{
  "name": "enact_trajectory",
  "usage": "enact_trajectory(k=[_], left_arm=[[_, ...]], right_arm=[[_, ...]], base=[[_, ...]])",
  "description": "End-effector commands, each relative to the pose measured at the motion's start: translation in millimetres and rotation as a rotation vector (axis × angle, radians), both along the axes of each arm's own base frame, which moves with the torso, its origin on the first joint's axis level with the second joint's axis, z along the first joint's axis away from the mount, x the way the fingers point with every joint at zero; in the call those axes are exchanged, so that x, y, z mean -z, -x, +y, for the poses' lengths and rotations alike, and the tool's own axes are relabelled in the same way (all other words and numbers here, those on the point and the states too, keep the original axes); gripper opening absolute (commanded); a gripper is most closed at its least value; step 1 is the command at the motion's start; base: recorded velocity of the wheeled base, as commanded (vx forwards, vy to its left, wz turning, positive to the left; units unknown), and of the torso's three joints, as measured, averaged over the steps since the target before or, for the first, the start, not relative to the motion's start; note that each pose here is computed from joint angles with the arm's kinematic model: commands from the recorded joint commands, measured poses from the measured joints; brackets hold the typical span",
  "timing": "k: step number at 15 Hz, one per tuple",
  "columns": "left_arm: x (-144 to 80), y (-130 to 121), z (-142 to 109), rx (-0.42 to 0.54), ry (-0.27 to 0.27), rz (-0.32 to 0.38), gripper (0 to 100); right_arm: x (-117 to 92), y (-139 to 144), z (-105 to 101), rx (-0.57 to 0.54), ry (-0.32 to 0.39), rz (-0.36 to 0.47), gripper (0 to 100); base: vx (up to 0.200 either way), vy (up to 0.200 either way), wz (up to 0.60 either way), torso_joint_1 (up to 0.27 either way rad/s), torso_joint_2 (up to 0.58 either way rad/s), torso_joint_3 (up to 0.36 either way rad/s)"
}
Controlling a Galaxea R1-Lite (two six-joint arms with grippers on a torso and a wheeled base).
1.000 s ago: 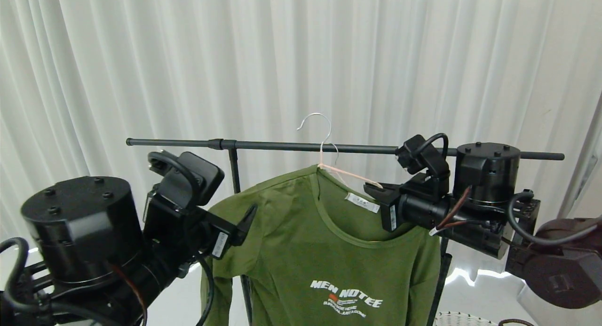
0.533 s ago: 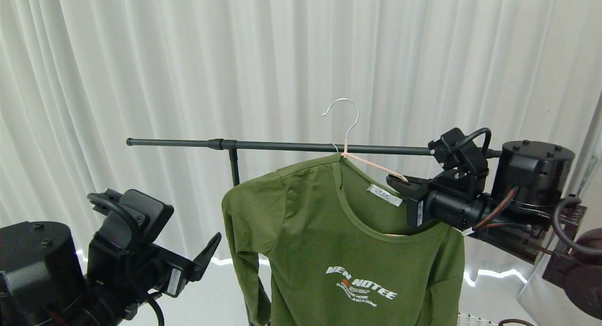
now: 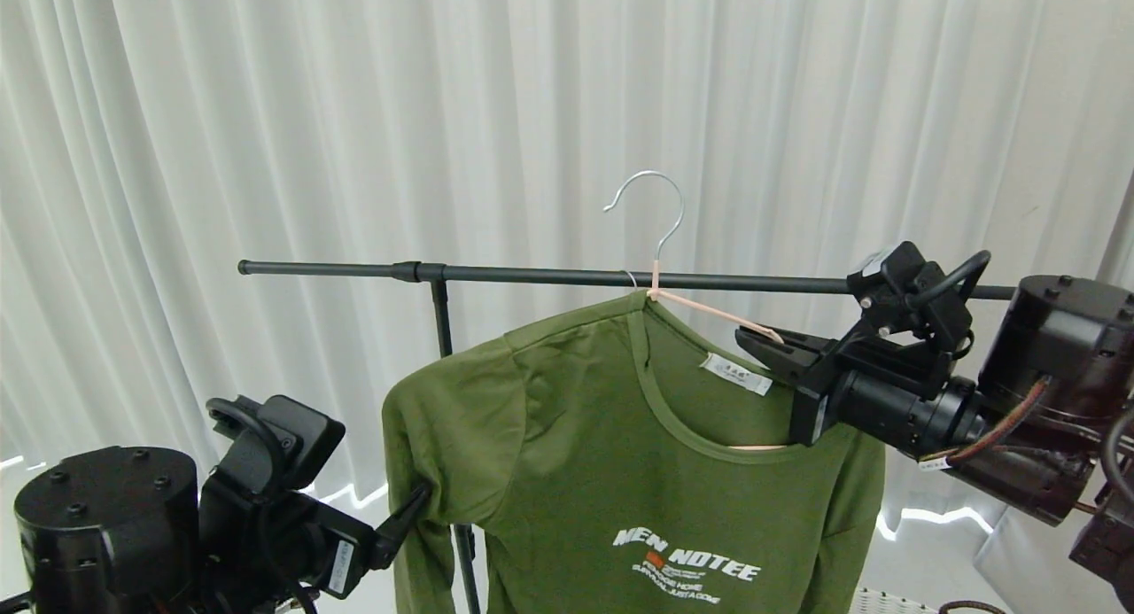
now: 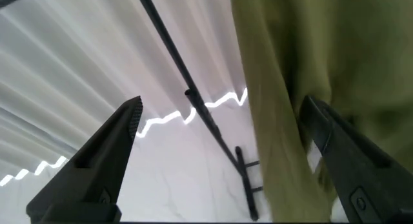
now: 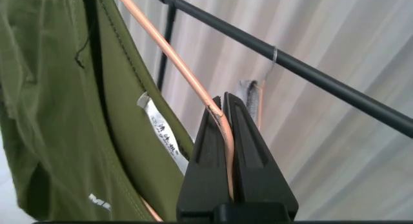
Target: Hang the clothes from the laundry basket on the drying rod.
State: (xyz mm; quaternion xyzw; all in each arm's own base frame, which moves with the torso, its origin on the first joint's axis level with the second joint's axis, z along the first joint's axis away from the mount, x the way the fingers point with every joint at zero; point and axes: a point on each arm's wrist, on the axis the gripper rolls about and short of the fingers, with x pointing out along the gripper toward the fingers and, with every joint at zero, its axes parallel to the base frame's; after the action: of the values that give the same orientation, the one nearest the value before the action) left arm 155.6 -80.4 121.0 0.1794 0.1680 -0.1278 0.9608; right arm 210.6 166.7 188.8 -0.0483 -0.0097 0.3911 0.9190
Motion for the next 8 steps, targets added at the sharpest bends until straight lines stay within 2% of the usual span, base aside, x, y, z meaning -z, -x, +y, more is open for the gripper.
enact_trajectory(k=[1, 2, 3, 8], left_arm=[[2, -5, -2, -0.011, 0.003, 0.014, 100], [2, -5, -1, -0.011, 0.003, 0.015, 100], [2, -5, -2, -0.010, 0.003, 0.015, 0], [8, -1, 9, -0.054, -0.008, 0.033, 0]], right_arm=[[-2, 4, -1, -0.009, -0.004, -0.005, 0], [-2, 7, -2, -0.019, -0.004, -0.005, 0], [-2, 7, -2, -0.019, -0.006, -0.008, 0], [-2, 0, -13, 0.043, -0.006, -0.006, 0]], base=[[0.000, 0.000, 0.00, 0.000, 0.00, 0.000], [0.000, 0.000, 0.00, 0.000, 0.00, 0.000], [0.000, 0.000, 0.00, 0.000, 0.00, 0.000], [0.000, 0.000, 0.00, 0.000, 0.00, 0.000]])
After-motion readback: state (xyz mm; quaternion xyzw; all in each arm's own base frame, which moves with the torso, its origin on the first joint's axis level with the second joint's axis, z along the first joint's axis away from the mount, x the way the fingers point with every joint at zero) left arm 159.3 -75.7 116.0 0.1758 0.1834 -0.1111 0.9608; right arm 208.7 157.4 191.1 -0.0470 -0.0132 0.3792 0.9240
